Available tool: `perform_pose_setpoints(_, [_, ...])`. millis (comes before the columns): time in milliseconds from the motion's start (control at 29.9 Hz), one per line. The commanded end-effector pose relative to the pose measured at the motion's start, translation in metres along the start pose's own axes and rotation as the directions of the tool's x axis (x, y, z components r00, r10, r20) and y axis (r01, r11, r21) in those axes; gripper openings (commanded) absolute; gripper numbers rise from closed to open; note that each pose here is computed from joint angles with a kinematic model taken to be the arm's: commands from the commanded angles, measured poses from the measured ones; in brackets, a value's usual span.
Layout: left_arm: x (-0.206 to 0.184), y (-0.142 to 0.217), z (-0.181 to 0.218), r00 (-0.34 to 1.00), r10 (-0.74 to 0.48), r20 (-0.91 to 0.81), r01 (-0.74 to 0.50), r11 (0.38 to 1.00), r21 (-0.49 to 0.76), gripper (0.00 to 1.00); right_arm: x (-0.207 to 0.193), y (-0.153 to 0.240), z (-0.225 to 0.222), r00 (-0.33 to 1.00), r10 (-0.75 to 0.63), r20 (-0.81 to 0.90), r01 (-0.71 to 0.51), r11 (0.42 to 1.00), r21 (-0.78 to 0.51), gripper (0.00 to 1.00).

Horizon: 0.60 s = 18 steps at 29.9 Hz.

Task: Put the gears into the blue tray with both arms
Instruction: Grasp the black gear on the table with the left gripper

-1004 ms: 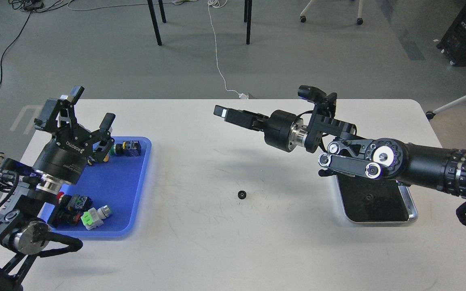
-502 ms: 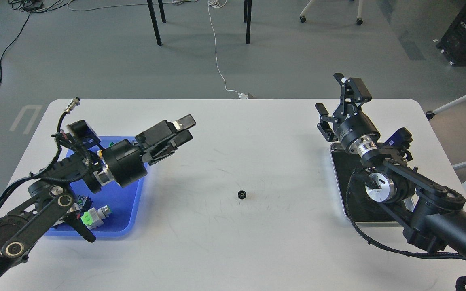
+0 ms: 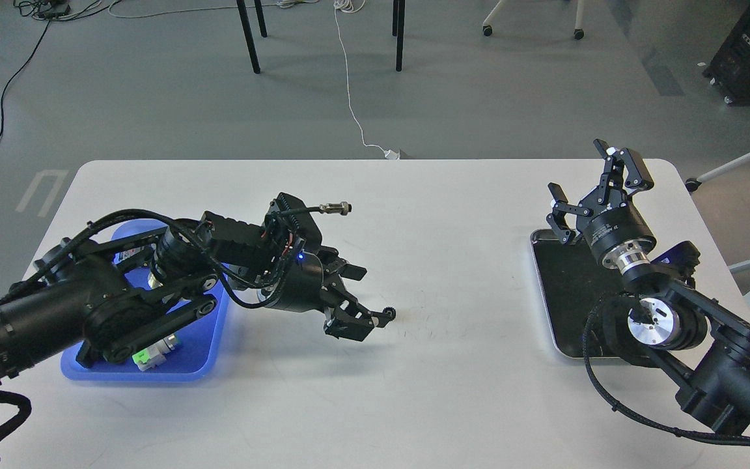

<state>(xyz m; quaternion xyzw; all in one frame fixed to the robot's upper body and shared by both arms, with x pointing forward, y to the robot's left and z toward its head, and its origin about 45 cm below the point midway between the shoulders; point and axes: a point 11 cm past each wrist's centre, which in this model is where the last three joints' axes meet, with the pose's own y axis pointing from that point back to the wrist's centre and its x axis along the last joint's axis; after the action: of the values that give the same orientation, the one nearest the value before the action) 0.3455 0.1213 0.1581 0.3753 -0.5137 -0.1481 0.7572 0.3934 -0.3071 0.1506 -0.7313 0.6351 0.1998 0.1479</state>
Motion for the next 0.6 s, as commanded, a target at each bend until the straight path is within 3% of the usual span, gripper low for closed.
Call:
perform_pose_setpoints(0, [0.005,-0.011,0.001,0.999,-0.033,0.028,0.033,0.999,0.002,0.96,0.006,0.003,-0.002,1.000,0.010,-0.012,-0.010,1.000,-0.002,0.99])
perform_pose_setpoints(201, [0.011,-0.029,0.004,0.984,-0.130,0.120,0.129,0.992,0.018,0.94,0.008,0.004,-0.003,1.000,0.013,-0.016,-0.013,1.000,-0.002,0.99])
perform_pose_setpoints(569, [0.023,-0.052,0.009,0.981,-0.131,0.143,0.130,0.991,0.019,0.80,0.017,0.011,-0.002,0.999,0.031,-0.026,-0.032,0.999,-0.012,0.99])
